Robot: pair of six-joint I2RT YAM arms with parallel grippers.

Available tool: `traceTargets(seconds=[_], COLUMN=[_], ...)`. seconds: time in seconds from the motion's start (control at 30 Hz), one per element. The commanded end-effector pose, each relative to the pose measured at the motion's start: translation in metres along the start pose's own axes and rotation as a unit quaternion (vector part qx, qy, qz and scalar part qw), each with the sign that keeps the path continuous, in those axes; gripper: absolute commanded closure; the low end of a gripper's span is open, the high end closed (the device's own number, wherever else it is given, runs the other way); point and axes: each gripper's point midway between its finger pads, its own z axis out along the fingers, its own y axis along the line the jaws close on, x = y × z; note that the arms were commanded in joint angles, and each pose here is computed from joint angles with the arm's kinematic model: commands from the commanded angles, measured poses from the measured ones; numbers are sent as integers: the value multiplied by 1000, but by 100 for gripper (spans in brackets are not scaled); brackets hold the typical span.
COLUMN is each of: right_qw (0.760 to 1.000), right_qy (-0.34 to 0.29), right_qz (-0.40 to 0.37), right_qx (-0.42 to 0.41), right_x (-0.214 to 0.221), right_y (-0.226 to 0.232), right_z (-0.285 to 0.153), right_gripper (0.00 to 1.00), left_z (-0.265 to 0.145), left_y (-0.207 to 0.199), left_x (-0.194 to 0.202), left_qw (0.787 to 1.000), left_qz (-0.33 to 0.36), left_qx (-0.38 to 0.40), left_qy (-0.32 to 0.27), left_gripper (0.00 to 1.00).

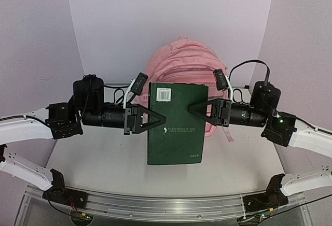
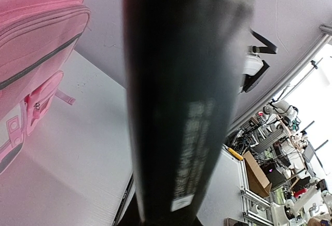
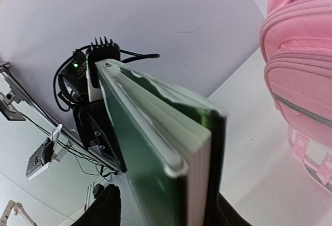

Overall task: Pack the student bag
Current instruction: Pick up the book from the center of the board.

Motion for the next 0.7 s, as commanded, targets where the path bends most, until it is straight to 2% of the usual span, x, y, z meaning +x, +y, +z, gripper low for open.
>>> traceTargets(seconds=[0.0,0.1,0.17,0.27,0.37,0.47,0.57,0.67], right_qw=[995,994,991,979,959,935,908,893], right_qy=[-44,-81,-120,-161,-209,-251,-286,-301], right_qz=[-28,-38,-57,-120,-177,-224,-267,-294], right_qx=[-81,-63,-12,38,70,114,146,161], right_x=[-32,-48,-69,-106,-146,-187,-225,-251], right_y=[46,47,40,45,61,76,90,97], right_z=[-9,-17,-22,-29,-40,-53,-65,-71], right_gripper=[72,97,100,100,100,100,100,100], left_z=[-12,-13,-13,-13,-18,-27,-28,-15], left_y=[-33,-13,4,25,42,54,58,65], left_x=[-59,-68,-74,-82,-91,-103,-118,-121], left_qw=[995,996,997,997,993,984,977,975], left_qz=[37,28,23,28,56,85,112,124], left_qx=[61,36,10,-35,-96,-151,-179,-184], left_qy=[-74,-78,-76,-58,-44,-42,-37,-16], left_gripper=[100,96,77,34,11,1,0,0])
